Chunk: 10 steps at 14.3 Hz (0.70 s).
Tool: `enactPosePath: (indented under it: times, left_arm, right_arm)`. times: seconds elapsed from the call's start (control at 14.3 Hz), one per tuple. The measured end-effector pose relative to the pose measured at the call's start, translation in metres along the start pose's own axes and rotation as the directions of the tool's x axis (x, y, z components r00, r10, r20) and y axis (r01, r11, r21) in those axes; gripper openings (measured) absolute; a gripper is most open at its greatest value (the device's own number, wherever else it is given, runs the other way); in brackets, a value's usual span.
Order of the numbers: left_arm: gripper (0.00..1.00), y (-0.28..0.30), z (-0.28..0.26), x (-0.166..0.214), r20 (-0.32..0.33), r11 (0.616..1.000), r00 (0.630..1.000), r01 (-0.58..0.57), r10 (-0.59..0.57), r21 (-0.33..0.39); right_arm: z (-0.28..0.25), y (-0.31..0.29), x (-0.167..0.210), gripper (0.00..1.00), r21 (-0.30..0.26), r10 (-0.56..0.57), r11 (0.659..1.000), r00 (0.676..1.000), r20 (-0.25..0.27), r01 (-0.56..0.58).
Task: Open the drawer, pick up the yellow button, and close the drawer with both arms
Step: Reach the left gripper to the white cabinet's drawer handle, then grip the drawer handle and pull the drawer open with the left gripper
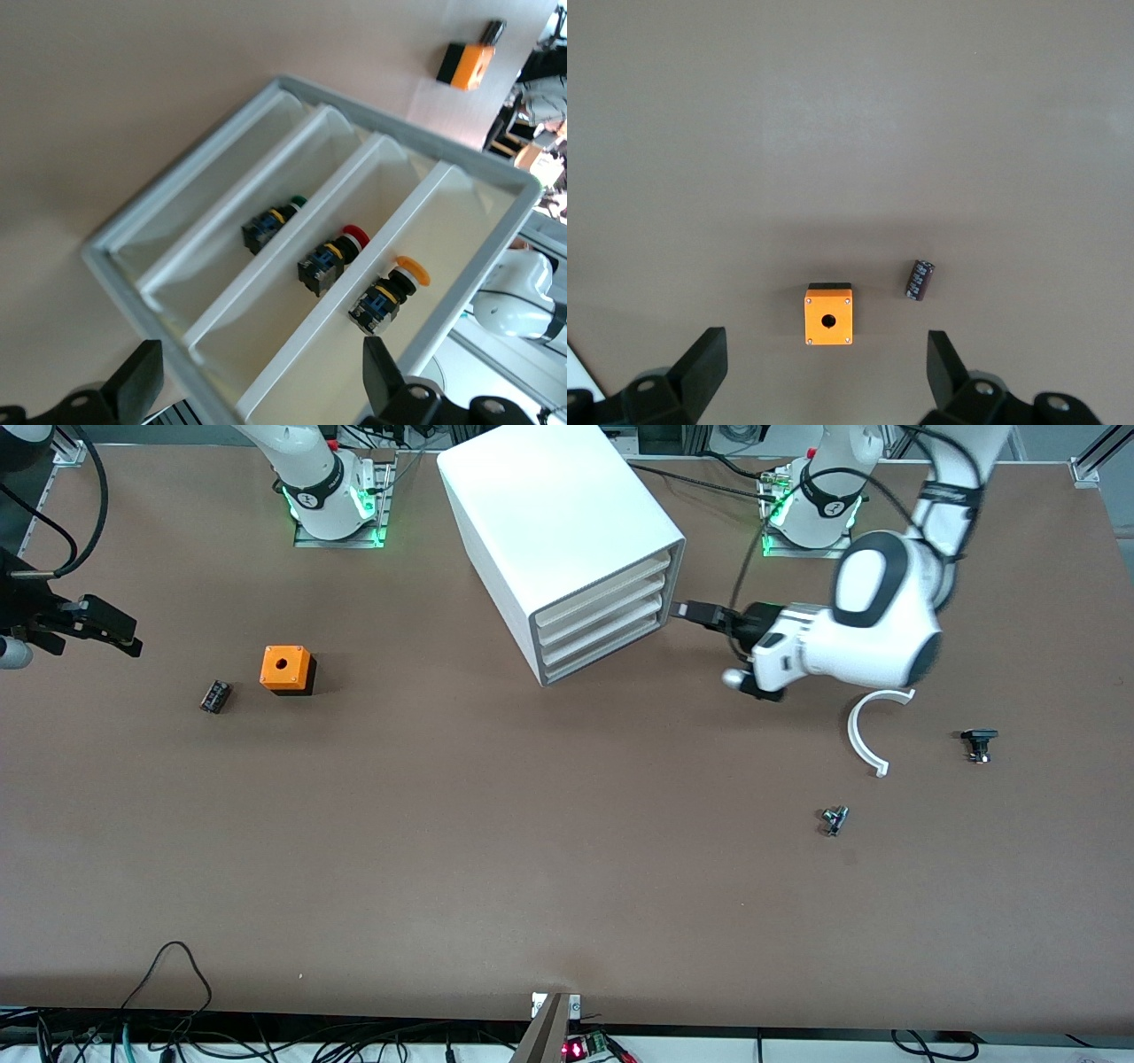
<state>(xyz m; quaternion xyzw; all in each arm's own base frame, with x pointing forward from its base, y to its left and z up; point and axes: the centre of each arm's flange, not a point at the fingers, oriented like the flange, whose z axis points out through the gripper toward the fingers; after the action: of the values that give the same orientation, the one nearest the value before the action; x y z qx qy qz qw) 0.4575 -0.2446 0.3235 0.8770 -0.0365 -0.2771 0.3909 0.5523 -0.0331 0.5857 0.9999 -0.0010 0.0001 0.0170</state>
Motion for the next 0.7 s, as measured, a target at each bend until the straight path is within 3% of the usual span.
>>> enactPosePath:
  times: [0.21,0.49,0.7]
  left_arm:
    - [0.99,0.016,0.048,-0.009,0.034,1.0,0.999,-0.026,0.026,0.009]
    - [0.97,0.025,0.07,-0.015,0.045,0.999,0.998,-0.041,0.04,0.017]
    - [0.72,0.027,0.081,-0.015,0.014,0.999,0.999,-0.046,0.046,0.029]
  right_arm:
    - [0.0,0.0,0.001,1.0,0.0,0.0,1.0,1.0,-0.002,0.0]
    - [0.001,0.0,0.002,1.0,-0.001,0.0,1.0,1.0,-0.004,0.0]
    - [0.002,0.0,0.003,1.0,-0.001,-0.001,1.0,1.0,-0.004,0.001]
